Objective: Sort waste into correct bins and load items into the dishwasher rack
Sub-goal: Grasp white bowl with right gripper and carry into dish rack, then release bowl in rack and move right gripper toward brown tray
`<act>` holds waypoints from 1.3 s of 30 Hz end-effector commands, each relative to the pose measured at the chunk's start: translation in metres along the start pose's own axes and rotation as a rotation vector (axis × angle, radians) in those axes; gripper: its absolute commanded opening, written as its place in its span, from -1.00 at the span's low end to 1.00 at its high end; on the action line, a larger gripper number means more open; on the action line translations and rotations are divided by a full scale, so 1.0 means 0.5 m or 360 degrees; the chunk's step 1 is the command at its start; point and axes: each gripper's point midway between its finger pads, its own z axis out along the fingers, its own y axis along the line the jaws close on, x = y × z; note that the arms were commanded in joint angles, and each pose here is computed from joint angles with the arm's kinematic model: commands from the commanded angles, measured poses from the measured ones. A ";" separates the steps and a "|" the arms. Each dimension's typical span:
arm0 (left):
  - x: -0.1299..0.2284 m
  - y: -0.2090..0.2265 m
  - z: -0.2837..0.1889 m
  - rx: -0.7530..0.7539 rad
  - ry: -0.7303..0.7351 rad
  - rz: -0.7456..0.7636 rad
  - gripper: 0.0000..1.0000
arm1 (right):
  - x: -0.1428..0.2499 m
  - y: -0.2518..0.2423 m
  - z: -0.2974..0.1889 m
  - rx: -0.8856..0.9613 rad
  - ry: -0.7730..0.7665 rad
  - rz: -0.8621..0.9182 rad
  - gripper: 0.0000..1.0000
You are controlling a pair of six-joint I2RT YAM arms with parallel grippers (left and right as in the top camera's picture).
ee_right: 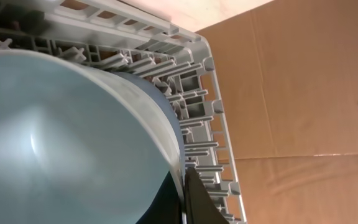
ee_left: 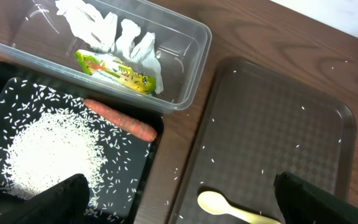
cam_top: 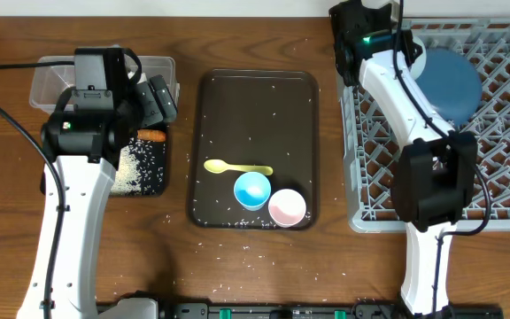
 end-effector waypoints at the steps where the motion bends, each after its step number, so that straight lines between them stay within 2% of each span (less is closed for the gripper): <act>1: -0.003 0.004 0.001 -0.0013 -0.0003 0.0010 0.94 | 0.011 0.046 0.006 -0.0012 0.0015 -0.0164 -0.98; 6: -0.003 0.004 0.001 -0.0013 -0.0003 0.0011 0.94 | 0.010 0.063 -0.022 -0.0032 -0.0011 -0.0223 -0.95; 9: -0.003 0.004 0.001 -0.0013 -0.0003 0.0010 0.94 | 0.020 0.081 -0.043 -0.0075 -0.0009 -0.0317 -0.66; 13: -0.003 0.004 0.001 -0.0013 -0.0003 0.0011 0.95 | 0.032 0.109 -0.066 -0.0170 -0.0008 -0.0403 -0.65; 16: -0.003 0.004 0.001 -0.0013 -0.0003 0.0010 0.95 | 0.043 0.131 -0.081 -0.0256 -0.0002 -0.0461 -0.45; 19: -0.003 0.004 0.001 -0.0013 -0.0003 0.0011 0.95 | 0.054 0.138 -0.092 -0.0279 0.0011 -0.0524 -0.41; 23: -0.003 0.004 0.001 -0.0013 -0.0003 0.0011 0.95 | 0.067 0.138 -0.105 -0.0279 0.0027 -0.0607 -0.07; 28: -0.003 0.004 0.001 -0.0013 -0.0003 0.0010 0.95 | 0.065 0.128 -0.138 -0.0300 -0.0006 -0.0626 0.61; 33: -0.003 0.004 0.001 -0.0013 -0.0003 0.0011 0.95 | 0.047 0.115 -0.193 -0.0501 -0.0085 -0.0522 0.91; 37: -0.003 0.004 0.001 -0.0013 -0.0003 0.0010 0.95 | 0.035 0.103 -0.250 -0.0789 -0.0154 -0.0411 0.96; 39: -0.003 0.004 0.001 -0.0013 -0.0003 0.0011 0.95 | 0.038 0.104 -0.290 -0.1014 -0.0177 -0.0379 0.89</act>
